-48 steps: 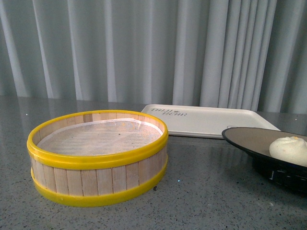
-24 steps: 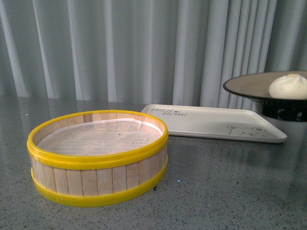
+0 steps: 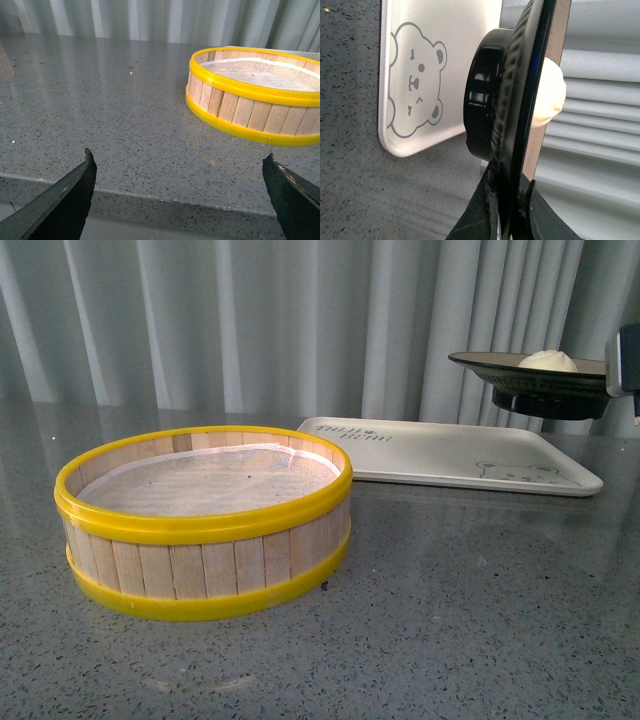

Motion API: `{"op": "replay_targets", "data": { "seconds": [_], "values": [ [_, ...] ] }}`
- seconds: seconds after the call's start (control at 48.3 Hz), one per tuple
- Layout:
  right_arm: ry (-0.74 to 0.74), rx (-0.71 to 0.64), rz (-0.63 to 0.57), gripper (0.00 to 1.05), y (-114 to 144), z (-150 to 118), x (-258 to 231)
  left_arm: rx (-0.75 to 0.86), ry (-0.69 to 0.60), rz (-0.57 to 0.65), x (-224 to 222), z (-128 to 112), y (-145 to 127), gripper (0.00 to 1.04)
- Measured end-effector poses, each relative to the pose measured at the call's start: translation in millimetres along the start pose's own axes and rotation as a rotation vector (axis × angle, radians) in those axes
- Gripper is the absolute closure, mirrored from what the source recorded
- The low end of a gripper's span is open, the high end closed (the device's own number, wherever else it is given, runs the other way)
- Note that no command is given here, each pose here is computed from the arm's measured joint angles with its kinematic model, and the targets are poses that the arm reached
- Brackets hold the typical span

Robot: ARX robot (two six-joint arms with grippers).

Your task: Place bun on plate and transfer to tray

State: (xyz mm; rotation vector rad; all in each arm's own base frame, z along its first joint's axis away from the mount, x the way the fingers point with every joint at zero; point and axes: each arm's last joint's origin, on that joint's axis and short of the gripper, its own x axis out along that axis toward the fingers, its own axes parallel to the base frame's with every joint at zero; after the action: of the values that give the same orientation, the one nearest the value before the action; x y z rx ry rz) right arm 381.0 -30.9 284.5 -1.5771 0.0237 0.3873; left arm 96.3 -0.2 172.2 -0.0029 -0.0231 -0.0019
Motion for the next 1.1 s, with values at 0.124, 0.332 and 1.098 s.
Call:
{"op": "replay_targets", "data": {
  "seconds": [0.124,0.332,1.098],
  "values": [
    [-0.002,0.019,0.014,1.02,2.4,-4.2,20.7,0.000,0.000,0.000,0.0,0.0,0.0,0.07],
    [-0.013,0.022,0.042,1.02,10.0,-2.8,45.0,0.000,0.000,0.000,0.0,0.0,0.0,0.07],
    [-0.036,0.030,0.119,1.02,28.7,15.2,83.0,0.000,0.000,0.000,0.0,0.0,0.0,0.07]
  ]
}}
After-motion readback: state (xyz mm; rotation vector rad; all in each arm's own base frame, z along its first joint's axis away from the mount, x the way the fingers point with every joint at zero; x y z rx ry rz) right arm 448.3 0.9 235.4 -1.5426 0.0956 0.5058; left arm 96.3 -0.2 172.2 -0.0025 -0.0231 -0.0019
